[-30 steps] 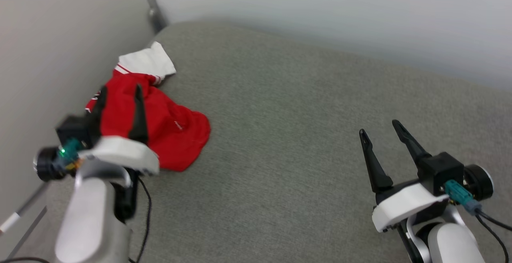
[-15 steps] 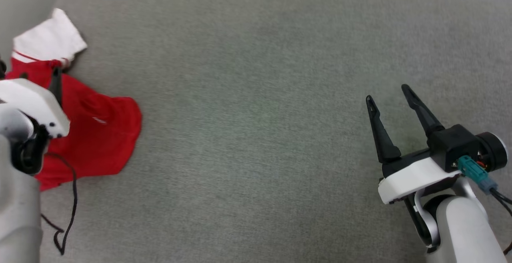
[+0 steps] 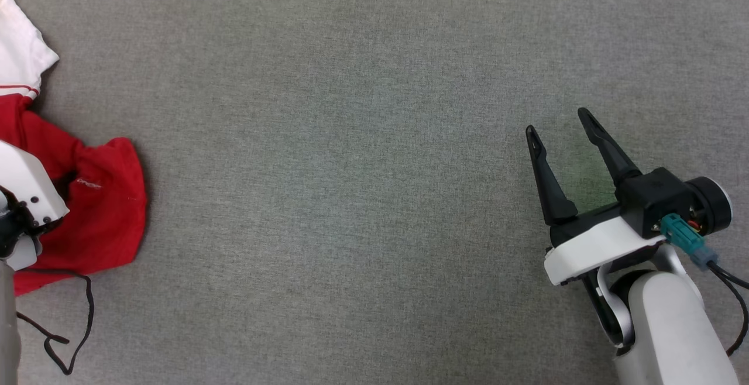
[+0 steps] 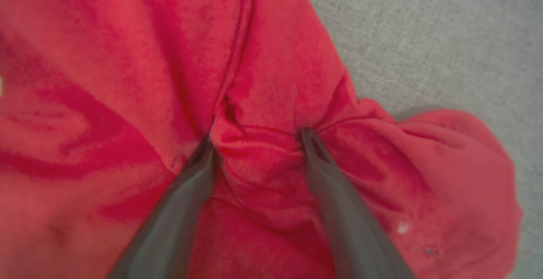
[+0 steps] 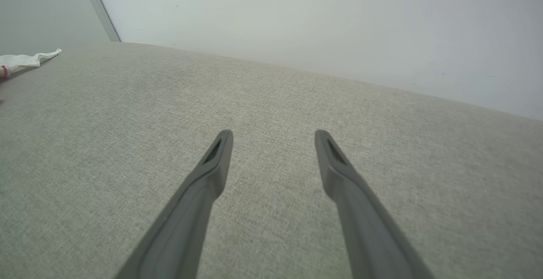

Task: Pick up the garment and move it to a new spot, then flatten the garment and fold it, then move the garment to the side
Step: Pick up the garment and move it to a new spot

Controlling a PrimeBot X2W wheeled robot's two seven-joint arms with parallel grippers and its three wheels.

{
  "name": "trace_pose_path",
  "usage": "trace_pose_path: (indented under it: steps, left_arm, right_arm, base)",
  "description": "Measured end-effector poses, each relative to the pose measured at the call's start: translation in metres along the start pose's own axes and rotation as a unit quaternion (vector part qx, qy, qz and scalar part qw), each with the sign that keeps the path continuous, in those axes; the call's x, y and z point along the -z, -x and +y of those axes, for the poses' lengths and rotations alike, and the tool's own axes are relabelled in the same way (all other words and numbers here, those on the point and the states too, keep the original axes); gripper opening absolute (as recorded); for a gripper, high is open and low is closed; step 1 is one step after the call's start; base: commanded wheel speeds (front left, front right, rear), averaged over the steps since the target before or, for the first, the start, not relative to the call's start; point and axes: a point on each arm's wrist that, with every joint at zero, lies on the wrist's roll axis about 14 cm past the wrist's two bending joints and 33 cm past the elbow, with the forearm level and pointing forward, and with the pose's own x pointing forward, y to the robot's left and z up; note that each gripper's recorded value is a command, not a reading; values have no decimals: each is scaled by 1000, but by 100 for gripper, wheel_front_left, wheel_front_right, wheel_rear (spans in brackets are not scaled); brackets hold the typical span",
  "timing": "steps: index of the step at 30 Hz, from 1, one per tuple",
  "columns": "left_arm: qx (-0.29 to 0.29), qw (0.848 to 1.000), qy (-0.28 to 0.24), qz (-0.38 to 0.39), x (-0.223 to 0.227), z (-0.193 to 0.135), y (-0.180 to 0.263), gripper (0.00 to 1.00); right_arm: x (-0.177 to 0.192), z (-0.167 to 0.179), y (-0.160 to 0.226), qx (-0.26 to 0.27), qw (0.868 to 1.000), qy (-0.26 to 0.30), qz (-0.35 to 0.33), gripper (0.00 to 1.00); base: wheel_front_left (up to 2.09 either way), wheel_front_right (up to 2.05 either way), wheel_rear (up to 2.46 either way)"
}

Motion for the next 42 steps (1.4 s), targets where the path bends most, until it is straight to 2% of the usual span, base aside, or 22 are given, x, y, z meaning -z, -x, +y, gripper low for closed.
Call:
trace_pose_path:
  steps: [1, 2, 8, 13, 15, 18, 25, 29, 34, 42]
  left_arm:
    - [1, 1000, 5, 2, 1, 0, 1, 29]
    - [2, 1000, 6, 3, 2, 0, 1, 0]
    - [-21, 998, -10, -53, -10, 9, 12, 0]
    - [-51, 984, -31, -165, -49, 20, 42, 0]
    - [-54, 972, -41, -224, -70, 20, 61, 0]
    - [-51, 946, -56, -316, -101, 15, 95, 0]
    - [-21, 860, -73, -505, -152, -10, 187, 0]
    - [20, 820, -74, -567, -161, -42, 224, 0]
    - [91, 787, -84, -604, -162, -100, 254, 0]
    - [274, 751, -112, -590, -128, -250, 285, 0]
  right_arm:
    - [0, 0, 0, -1, 1000, 1, 0, 100]
    - [-1, 1, 1, -1, 1000, 1, 0, 100]
    - [-7, 4, 8, -3, 1000, 3, -2, 100]
    - [-15, 7, 21, -1, 1000, 3, -6, 100]
    - [-21, 10, 27, 1, 1000, 2, -10, 100]
    - [-29, 13, 38, 4, 1000, 3, -17, 100]
    - [-59, 16, 65, 16, 999, 11, -49, 100]
    - [-72, 10, 83, 34, 997, 15, -63, 100]
    - [-80, -7, 111, 71, 995, 13, -73, 100]
    - [-89, -46, 157, 148, 985, 12, -86, 100]
  base:
    - [0, 0, 0]
    - [0, 0, 0]
    - [0, 0, 0]
    - [0, 0, 0]
    - [0, 0, 0]
    - [0, 0, 0]
    - [0, 0, 0]
    - [0, 0, 0]
    - [0, 0, 0]
    - [0, 0, 0]
